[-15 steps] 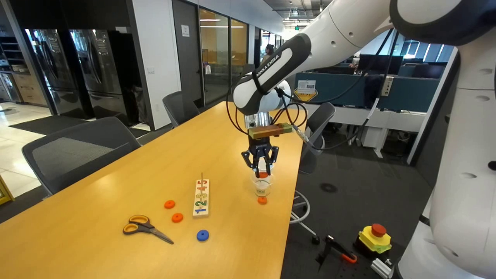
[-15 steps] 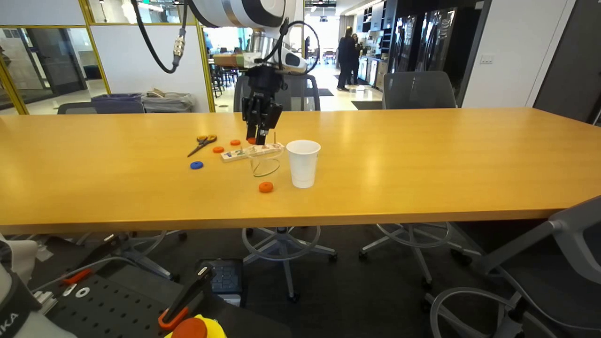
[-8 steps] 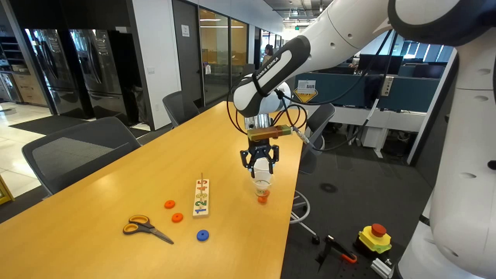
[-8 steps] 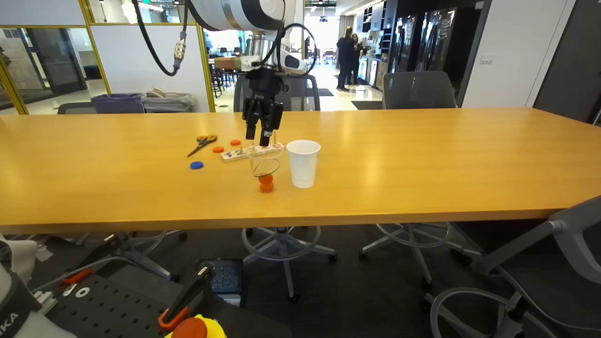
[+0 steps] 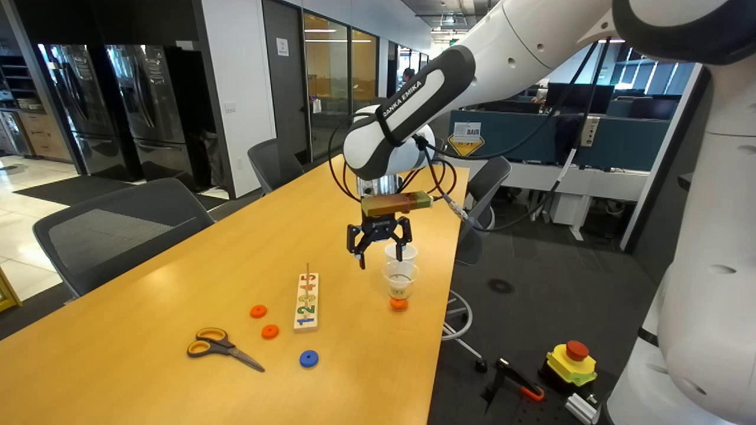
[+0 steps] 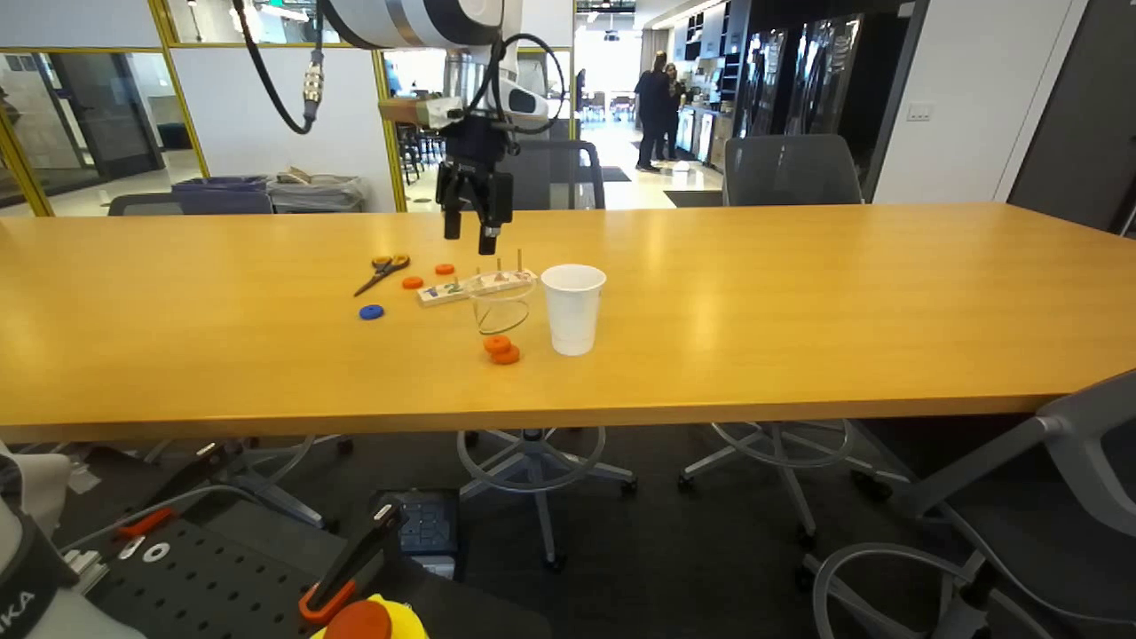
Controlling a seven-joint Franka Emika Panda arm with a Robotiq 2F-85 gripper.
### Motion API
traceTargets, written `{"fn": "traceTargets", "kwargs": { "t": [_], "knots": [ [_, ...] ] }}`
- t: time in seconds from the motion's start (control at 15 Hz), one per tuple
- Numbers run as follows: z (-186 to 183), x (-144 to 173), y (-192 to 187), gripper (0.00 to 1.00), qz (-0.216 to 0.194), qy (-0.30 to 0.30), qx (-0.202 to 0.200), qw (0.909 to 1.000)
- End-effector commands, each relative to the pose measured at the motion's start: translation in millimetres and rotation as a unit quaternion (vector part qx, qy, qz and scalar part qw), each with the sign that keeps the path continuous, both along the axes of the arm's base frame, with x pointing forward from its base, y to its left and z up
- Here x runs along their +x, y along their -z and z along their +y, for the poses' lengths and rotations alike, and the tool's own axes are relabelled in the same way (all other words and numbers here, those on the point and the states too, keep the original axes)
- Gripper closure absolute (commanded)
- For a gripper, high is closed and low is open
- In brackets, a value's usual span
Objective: Put the orange rings on the clear cup
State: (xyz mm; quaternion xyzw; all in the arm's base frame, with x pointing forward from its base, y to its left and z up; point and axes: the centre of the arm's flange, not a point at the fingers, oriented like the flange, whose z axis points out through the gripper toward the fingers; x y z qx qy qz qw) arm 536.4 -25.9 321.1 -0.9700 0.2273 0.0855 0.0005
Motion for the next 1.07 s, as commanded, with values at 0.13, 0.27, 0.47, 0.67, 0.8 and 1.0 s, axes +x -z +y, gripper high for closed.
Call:
{"fn": "traceTargets", "kwargs": {
  "t": [0.13, 0.27, 0.47, 0.67, 0.8, 1.0],
  "knots": [
    [96.9, -1.9, 14.1, 0.0, -0.018, -0.073, 0.001, 0.9972],
    [126.1, 3.1, 23.0, 0.0, -0.018, -0.108, 0.01, 0.994],
    [157.9, 12.3, 35.8, 0.0, -0.026, -0.146, 0.014, 0.9889],
    [177.2, 31.5, 50.1, 0.0, -0.047, -0.171, 0.02, 0.9841],
    [184.6, 44.7, 57.8, 0.0, -0.054, -0.186, 0.026, 0.9808],
    [198.2, 65.9, 66.4, 0.0, -0.059, -0.208, 0.03, 0.9759]
  ]
}}
